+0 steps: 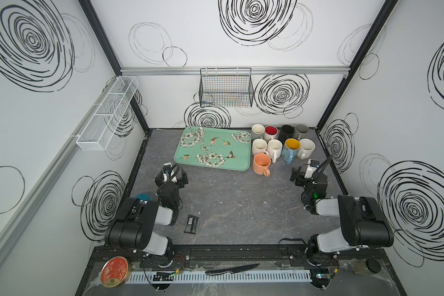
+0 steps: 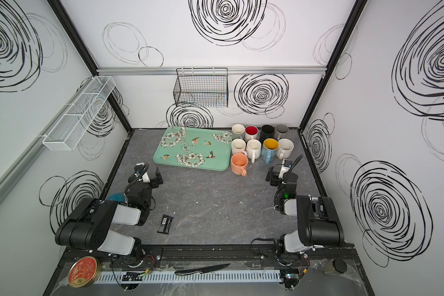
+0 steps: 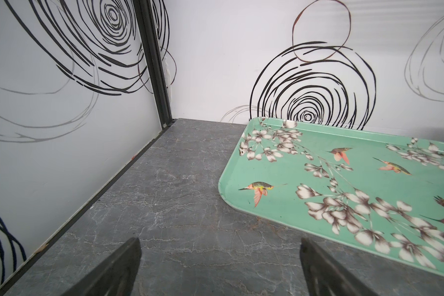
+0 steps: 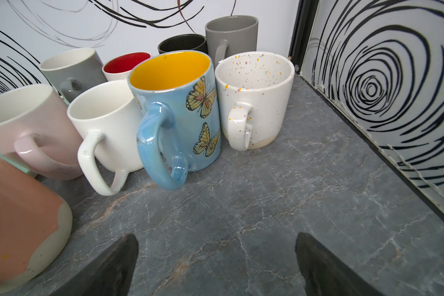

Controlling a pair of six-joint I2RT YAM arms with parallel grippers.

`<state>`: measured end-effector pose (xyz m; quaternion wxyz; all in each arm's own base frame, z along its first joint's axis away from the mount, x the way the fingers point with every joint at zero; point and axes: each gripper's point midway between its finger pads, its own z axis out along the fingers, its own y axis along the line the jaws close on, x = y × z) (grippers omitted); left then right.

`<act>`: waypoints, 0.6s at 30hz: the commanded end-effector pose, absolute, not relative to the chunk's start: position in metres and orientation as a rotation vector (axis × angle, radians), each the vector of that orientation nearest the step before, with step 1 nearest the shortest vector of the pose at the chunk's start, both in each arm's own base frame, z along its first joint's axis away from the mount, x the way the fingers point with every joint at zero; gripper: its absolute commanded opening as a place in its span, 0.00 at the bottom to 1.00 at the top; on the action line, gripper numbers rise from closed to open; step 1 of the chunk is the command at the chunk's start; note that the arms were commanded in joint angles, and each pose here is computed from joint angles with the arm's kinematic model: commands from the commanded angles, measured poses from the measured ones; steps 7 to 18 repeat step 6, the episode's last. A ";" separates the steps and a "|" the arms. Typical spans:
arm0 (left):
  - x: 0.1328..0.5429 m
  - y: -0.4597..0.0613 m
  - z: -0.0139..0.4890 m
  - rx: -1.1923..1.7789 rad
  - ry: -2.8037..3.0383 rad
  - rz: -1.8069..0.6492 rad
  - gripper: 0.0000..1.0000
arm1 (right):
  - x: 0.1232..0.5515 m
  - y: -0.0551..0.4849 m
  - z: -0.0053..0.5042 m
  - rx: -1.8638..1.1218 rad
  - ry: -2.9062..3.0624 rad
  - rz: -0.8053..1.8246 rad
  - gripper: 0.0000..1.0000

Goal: Turn the mug right side up
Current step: Reset both arms

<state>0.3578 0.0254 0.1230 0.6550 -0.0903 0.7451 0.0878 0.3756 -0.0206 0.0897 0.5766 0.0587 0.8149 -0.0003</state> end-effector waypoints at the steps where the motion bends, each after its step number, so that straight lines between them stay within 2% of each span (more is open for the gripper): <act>1: 0.365 0.024 0.143 -0.204 1.617 0.207 0.99 | 0.381 -0.022 0.103 0.129 1.873 -0.019 1.00; 18: 0.361 0.025 0.146 -0.208 1.604 0.208 0.99 | 0.382 -0.022 0.103 0.130 1.872 -0.020 1.00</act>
